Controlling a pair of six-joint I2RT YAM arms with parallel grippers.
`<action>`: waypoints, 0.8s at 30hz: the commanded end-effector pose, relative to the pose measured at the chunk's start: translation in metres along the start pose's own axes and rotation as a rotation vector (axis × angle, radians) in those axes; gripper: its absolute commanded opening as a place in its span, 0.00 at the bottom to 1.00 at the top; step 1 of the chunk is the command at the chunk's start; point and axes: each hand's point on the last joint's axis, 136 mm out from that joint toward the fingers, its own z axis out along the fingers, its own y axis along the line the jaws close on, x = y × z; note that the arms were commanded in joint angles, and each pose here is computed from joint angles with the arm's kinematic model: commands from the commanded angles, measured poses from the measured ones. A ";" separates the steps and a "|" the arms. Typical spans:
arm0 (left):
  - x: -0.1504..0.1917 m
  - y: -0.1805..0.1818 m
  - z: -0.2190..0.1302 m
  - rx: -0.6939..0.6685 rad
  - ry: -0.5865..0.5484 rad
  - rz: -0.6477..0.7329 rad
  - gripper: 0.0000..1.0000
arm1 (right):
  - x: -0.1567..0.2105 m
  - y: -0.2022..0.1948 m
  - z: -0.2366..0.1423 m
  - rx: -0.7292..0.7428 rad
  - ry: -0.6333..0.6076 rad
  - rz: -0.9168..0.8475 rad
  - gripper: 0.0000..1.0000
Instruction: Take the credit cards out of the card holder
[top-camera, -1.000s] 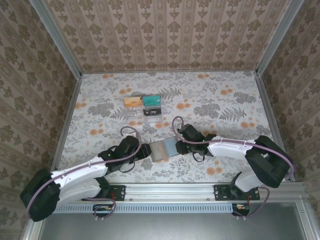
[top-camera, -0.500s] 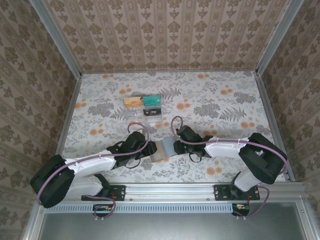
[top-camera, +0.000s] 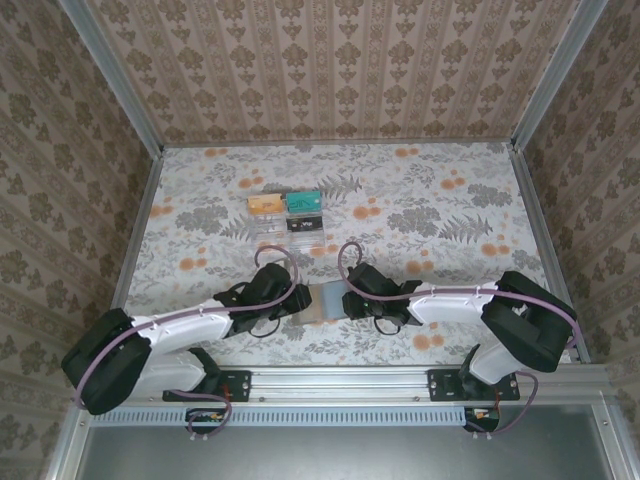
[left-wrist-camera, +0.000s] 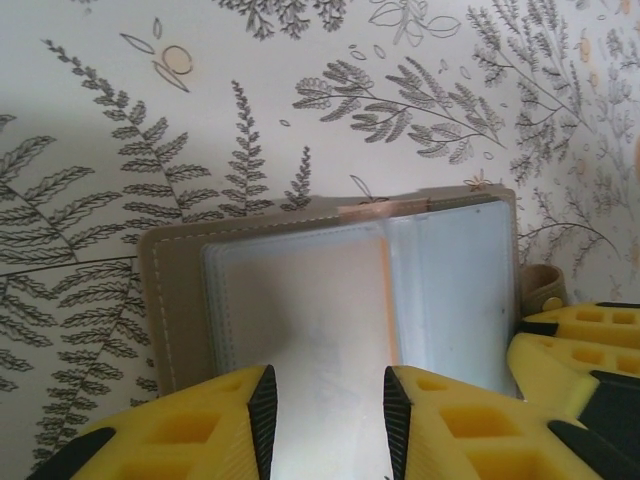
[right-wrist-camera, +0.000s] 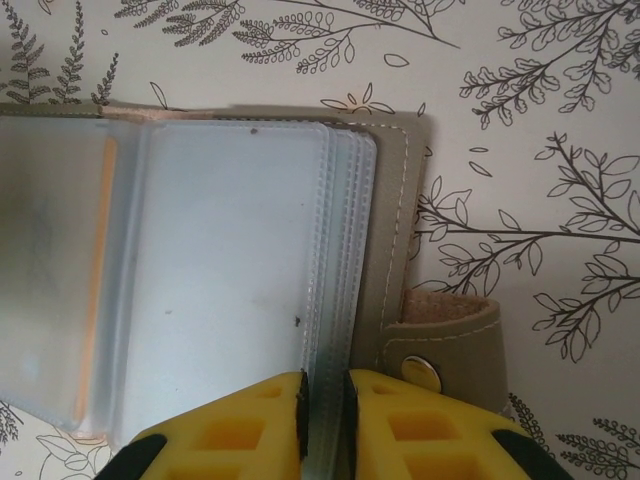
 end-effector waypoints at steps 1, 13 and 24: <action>0.001 0.013 0.001 -0.042 0.002 -0.006 0.36 | 0.013 -0.013 0.002 0.051 0.029 0.010 0.21; 0.007 0.021 0.007 -0.076 0.025 -0.012 0.35 | 0.016 -0.010 0.005 0.047 0.042 0.010 0.21; 0.008 0.012 0.012 -0.011 0.026 -0.015 0.34 | 0.019 -0.011 0.007 0.051 0.047 0.013 0.21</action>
